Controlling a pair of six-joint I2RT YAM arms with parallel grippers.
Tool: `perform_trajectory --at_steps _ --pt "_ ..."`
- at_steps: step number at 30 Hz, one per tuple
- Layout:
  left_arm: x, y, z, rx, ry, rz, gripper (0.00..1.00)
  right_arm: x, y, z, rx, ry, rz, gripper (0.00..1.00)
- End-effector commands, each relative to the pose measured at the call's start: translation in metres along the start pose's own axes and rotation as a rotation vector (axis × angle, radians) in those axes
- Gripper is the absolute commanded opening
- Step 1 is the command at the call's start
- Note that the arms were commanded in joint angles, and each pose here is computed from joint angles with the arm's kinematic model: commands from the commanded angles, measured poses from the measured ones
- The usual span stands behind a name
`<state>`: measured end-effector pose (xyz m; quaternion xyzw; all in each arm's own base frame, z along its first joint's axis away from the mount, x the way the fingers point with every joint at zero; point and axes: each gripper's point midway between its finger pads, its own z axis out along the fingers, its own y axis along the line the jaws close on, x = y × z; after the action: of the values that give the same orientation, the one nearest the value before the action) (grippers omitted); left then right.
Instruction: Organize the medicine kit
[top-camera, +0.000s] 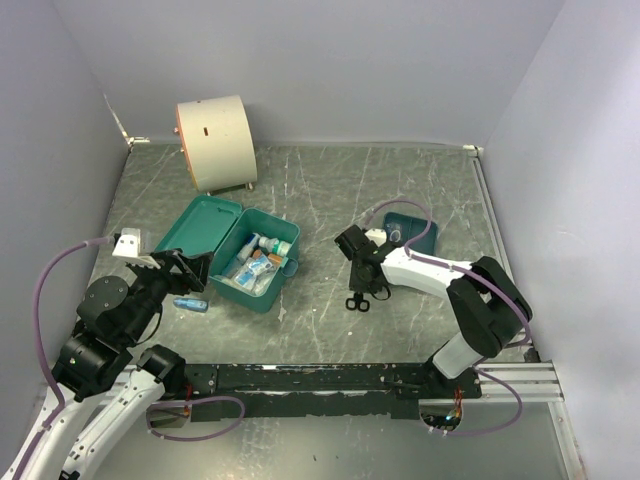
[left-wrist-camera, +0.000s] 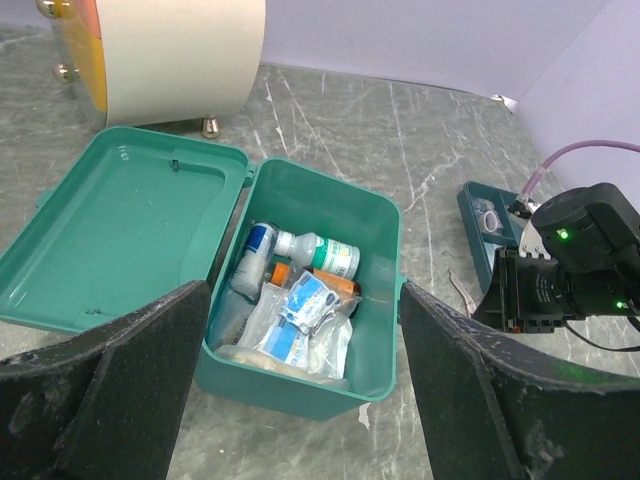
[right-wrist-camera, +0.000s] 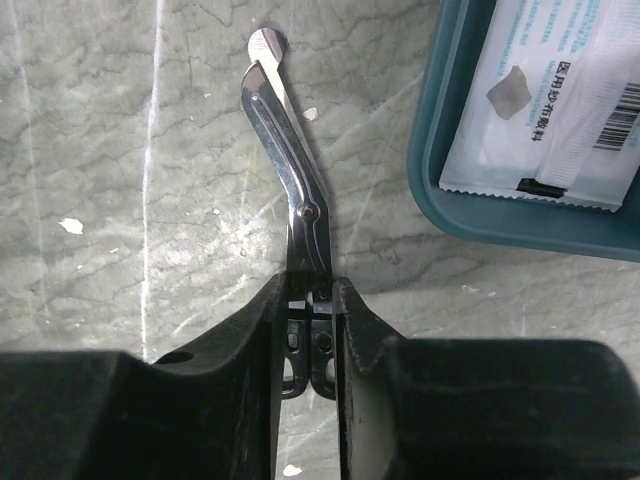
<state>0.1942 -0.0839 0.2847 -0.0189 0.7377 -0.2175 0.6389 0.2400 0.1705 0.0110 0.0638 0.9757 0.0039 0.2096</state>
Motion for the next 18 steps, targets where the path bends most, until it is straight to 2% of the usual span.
perform_trajectory --at_steps 1,3,6,18 --pt "-0.006 0.002 -0.002 -0.016 -0.021 -0.008 0.88 0.014 -0.004 0.012 0.02 0.028 0.012 0.14" --pt "-0.005 0.002 -0.001 -0.017 -0.016 -0.006 0.88 0.012 -0.002 0.013 0.013 0.021 0.011 0.08" --pt "-0.006 0.003 -0.001 -0.019 -0.016 -0.006 0.88 0.004 0.002 0.009 0.002 -0.002 0.011 0.05" --pt "-0.006 0.004 -0.001 -0.023 -0.02 -0.007 0.88 -0.032 0.001 -0.026 -0.036 -0.161 0.058 0.05"
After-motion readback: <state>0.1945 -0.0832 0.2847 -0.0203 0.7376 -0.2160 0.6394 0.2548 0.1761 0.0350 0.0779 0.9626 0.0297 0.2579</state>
